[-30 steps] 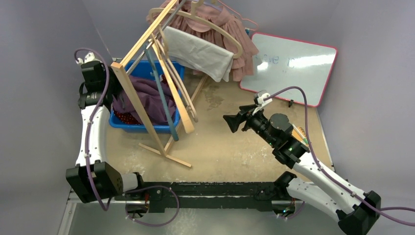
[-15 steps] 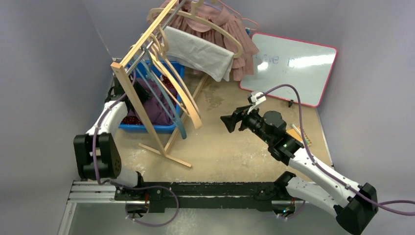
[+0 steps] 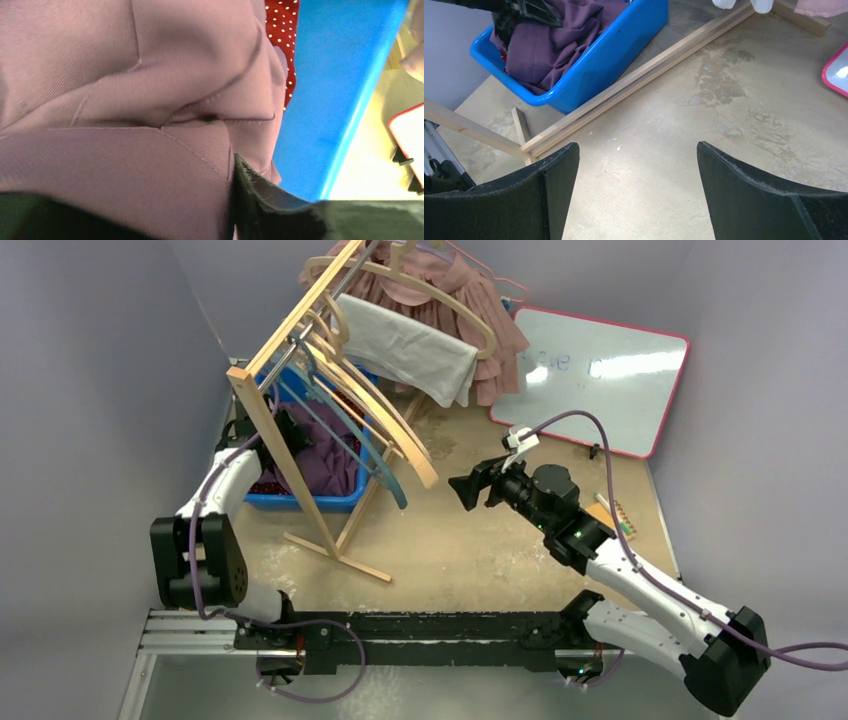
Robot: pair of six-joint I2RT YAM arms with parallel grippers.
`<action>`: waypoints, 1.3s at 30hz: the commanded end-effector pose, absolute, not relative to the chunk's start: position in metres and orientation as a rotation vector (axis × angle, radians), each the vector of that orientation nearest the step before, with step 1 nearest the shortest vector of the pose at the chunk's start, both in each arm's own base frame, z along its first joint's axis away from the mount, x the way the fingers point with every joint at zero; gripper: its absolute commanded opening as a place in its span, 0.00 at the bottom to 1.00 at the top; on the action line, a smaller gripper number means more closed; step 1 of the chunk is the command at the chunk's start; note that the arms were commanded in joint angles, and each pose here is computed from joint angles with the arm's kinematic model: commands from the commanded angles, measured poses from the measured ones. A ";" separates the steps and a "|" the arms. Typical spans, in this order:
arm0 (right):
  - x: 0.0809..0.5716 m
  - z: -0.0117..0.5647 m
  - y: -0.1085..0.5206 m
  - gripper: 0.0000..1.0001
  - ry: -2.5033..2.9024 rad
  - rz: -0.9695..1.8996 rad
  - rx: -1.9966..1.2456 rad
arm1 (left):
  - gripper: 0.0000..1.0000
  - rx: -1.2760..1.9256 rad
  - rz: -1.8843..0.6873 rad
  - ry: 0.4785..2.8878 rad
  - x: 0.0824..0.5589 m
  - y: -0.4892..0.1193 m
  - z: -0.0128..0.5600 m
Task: Remove the skirt from the hanger
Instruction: Place the hanger in the bin, then move the bin to the center of the board.
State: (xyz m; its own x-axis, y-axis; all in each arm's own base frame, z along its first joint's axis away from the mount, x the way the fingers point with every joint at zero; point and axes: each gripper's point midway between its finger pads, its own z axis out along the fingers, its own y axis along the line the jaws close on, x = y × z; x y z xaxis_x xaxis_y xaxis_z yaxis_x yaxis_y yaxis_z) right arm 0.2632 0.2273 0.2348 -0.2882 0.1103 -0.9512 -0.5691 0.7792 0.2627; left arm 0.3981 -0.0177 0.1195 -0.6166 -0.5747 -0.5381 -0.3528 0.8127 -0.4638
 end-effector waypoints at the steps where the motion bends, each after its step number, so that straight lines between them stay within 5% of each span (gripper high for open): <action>1: 0.272 0.271 0.230 0.88 1.654 0.691 -0.344 | 0.49 -0.637 -0.332 2.207 0.383 -0.007 0.168; 5: 0.275 0.275 0.231 0.88 1.651 0.674 -0.354 | 0.66 -0.627 -0.245 2.142 0.360 0.005 0.199; 10: 0.278 0.274 0.234 0.88 1.653 0.673 -0.360 | 0.75 -0.633 -0.179 2.057 0.330 0.016 0.232; 20: 0.278 0.239 0.281 0.88 1.721 0.877 -0.444 | 0.82 -0.552 -0.447 2.112 0.306 -0.028 0.219; 33: 0.268 0.197 0.425 0.82 1.820 1.213 -0.644 | 0.85 -0.424 -0.501 2.065 0.293 -0.040 0.202; 35: 0.271 0.193 0.438 0.77 1.826 1.256 -0.616 | 0.85 -0.399 -0.519 2.037 0.294 -0.043 0.209; 39: 0.275 0.178 0.461 0.52 1.852 1.348 -0.611 | 0.85 -0.407 -0.498 1.998 0.292 -0.039 0.215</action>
